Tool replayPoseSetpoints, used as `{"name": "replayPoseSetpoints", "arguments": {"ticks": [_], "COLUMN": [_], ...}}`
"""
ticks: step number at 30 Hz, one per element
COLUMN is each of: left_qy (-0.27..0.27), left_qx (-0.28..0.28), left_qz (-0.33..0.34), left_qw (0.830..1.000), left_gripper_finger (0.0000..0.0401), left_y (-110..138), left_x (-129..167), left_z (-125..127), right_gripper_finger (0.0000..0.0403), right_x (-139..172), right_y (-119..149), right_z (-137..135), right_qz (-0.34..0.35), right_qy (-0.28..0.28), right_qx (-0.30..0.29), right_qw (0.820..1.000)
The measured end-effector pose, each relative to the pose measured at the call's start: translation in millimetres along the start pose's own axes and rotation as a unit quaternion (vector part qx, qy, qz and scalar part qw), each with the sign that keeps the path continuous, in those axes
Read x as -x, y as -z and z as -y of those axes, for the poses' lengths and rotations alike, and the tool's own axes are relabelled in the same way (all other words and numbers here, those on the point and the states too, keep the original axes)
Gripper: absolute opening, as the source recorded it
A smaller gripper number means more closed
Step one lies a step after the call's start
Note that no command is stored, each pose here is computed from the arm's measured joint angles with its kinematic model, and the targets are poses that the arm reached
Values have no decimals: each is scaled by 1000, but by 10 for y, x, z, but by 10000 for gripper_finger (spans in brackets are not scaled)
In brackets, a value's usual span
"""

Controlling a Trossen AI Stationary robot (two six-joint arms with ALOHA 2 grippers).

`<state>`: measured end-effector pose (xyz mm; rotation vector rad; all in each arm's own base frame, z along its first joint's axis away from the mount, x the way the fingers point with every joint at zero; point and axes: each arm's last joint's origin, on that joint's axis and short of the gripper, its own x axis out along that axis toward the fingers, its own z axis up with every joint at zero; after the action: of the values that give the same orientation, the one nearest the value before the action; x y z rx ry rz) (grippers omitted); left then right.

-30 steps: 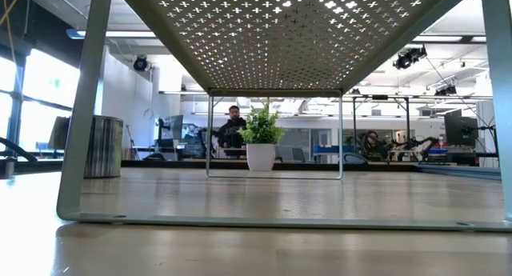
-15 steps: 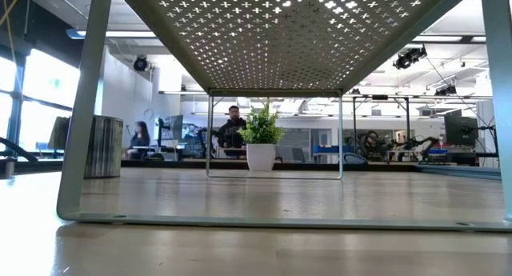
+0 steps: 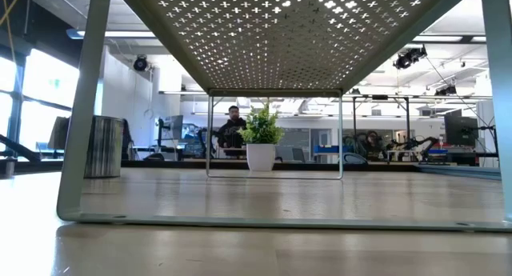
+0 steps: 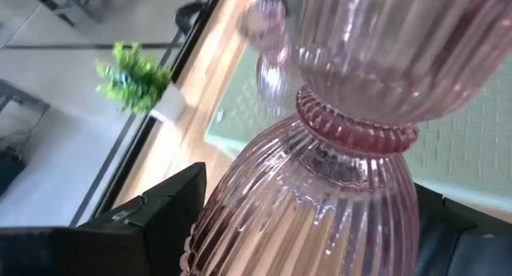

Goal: Pick & Place candle stick holders
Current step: Put the pink transparent candle holder on the shelf

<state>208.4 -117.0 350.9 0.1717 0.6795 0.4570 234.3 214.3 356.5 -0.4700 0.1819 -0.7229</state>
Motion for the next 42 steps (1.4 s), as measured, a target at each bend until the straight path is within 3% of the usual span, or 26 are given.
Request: {"name": "replayPoseSetpoints", "arguments": {"ticks": [8,13,18,25,32,37,42], "left_qy": [16,45,117,243,353,360,374], "left_qx": [-10,0,9,-6,-16,17,46], "left_qz": [13,-3,35,117,222,240,283], "left_qw": [1000,999,993,963,909,901,882], "left_gripper_finger": [299,299,299,299,299,299,299], "left_y": [273,550,680,671,633,671,579], "left_x": [177,24,-115,-230,-390,-670,-810], "left_z": [107,126,159,84,4,-113,-256], "right_gripper_finger": [277,277,277,277,277,277,277], "right_x": [-2,-2,-2,-4,-44,-116,-177], "right_y": [32,37,38,38,113,158,165], "right_z": [1,0,-1,-1,-9,-11,-14], "right_qz": [0,0,0,0,-3,-9,-15], "right_qy": [1,0,-1,-1,-3,-8,-19], "right_qx": [-6,-8,-7,-8,0,-1,0], "right_qw": [1000,1000,1000,1000,1000,1000,1000]}}
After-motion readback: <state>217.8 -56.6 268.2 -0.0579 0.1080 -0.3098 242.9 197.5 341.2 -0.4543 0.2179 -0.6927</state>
